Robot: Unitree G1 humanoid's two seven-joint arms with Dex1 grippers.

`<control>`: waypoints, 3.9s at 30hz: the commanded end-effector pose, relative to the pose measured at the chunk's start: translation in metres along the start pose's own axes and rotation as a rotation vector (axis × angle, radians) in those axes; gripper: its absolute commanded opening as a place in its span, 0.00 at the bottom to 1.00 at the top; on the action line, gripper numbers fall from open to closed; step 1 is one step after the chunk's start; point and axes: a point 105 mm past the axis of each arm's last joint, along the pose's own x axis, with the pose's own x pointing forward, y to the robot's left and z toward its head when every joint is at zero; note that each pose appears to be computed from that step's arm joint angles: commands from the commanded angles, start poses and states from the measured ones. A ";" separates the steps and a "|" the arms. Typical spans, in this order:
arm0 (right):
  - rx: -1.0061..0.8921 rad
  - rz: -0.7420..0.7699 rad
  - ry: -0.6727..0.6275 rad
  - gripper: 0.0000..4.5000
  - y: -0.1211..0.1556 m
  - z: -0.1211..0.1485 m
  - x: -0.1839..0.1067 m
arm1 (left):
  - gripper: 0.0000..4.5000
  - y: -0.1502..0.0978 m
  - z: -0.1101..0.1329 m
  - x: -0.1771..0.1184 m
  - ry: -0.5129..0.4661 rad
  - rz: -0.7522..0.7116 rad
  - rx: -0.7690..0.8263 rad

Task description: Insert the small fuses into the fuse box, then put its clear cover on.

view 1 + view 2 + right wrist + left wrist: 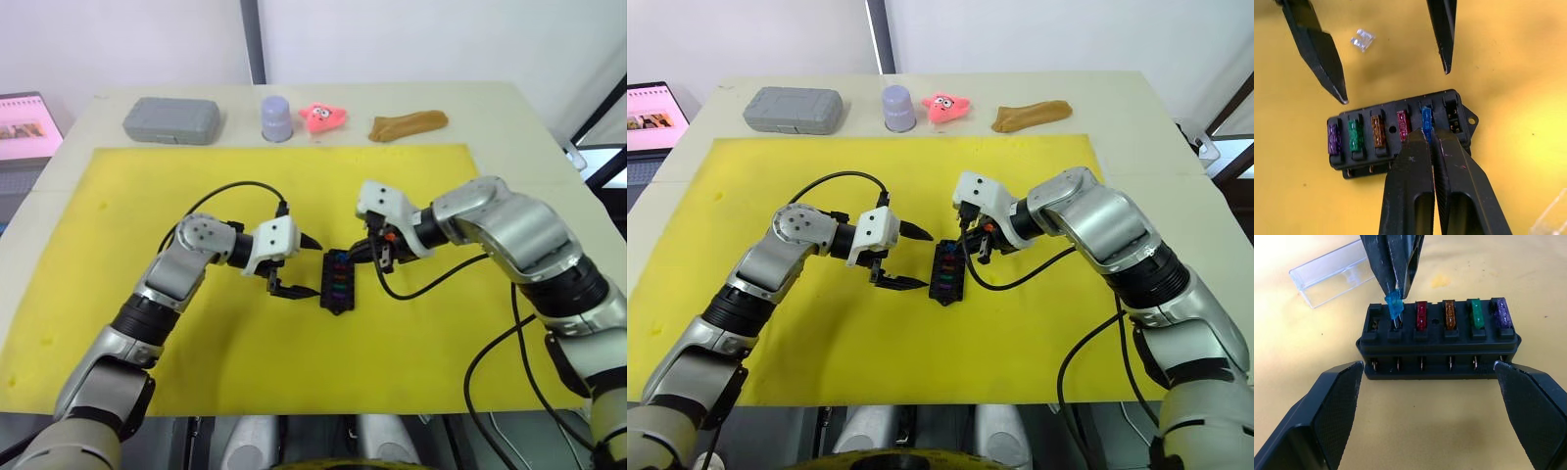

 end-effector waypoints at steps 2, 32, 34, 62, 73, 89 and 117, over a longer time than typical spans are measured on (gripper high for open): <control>-0.099 -0.038 -0.002 0.00 0.000 0.019 -0.008 | 1.00 0.004 0.009 -0.004 -0.020 0.017 0.040; -0.283 -0.055 0.187 0.00 0.004 0.032 -0.006 | 1.00 0.003 0.010 -0.004 -0.019 0.014 0.041; -0.279 -0.054 0.191 0.00 0.004 0.031 -0.005 | 1.00 0.003 0.010 -0.004 -0.019 0.013 0.041; -0.235 -0.068 0.254 0.00 -0.003 0.022 0.006 | 1.00 0.000 0.011 -0.001 -0.030 0.011 0.042; -0.207 -0.073 0.250 0.00 -0.001 0.032 0.003 | 1.00 -0.001 0.011 0.001 -0.034 0.005 0.041; -0.257 -0.082 0.303 0.00 -0.001 0.028 0.004 | 1.00 -0.002 0.011 0.002 -0.035 0.007 0.040; -0.239 -0.028 0.347 0.00 0.006 0.022 0.014 | 1.00 -0.001 0.013 0.004 -0.042 0.009 0.046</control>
